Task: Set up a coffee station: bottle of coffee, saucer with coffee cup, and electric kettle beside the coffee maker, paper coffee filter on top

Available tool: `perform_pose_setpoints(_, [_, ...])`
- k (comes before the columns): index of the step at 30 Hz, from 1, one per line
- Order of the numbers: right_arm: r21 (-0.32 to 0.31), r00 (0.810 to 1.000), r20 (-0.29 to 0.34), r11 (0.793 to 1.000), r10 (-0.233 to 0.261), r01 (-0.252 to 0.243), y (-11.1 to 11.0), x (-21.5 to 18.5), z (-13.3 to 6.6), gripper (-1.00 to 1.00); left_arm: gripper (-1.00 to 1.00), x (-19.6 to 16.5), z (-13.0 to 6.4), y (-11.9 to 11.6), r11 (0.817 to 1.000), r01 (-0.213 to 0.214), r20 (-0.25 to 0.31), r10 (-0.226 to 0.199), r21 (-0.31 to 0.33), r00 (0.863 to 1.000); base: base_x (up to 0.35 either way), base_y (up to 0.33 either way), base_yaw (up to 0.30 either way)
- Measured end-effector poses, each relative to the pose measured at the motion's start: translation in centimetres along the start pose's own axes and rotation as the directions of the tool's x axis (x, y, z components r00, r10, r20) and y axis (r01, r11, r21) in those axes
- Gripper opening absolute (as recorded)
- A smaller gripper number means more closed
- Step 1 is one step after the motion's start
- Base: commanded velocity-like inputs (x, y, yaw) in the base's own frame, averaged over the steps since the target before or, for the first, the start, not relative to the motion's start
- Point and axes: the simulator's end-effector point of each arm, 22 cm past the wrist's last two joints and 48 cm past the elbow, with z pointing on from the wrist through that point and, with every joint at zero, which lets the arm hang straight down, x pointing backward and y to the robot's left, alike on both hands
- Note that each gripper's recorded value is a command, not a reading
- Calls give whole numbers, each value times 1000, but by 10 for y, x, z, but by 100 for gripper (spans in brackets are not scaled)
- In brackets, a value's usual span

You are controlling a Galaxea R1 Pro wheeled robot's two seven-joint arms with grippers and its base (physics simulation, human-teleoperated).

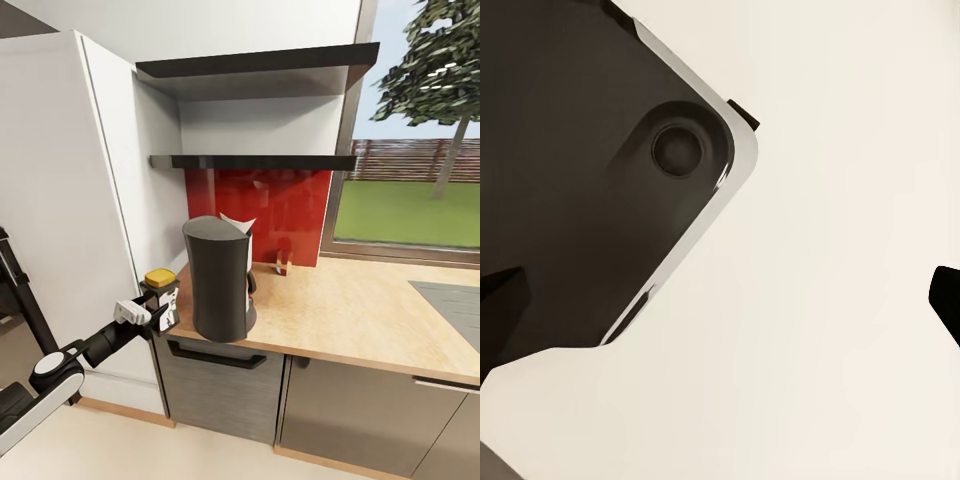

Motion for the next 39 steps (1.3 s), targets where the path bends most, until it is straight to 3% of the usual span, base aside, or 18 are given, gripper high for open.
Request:
perform_pose_setpoints(19, [0, 1000, 0, 1000, 0, 0, -1, 0, 4, 100, -100, 3, 5, -6, 1000, 16, 10, -16, 5, 1000, 0, 0, 0])
perform_pose_setpoints(39, [0, 1000, 0, 1000, 0, 0, -5, 1, 22, 100, -100, 18, 7, -1, 1000, 15, 17, -15, -2, 1000, 0, 0, 0])
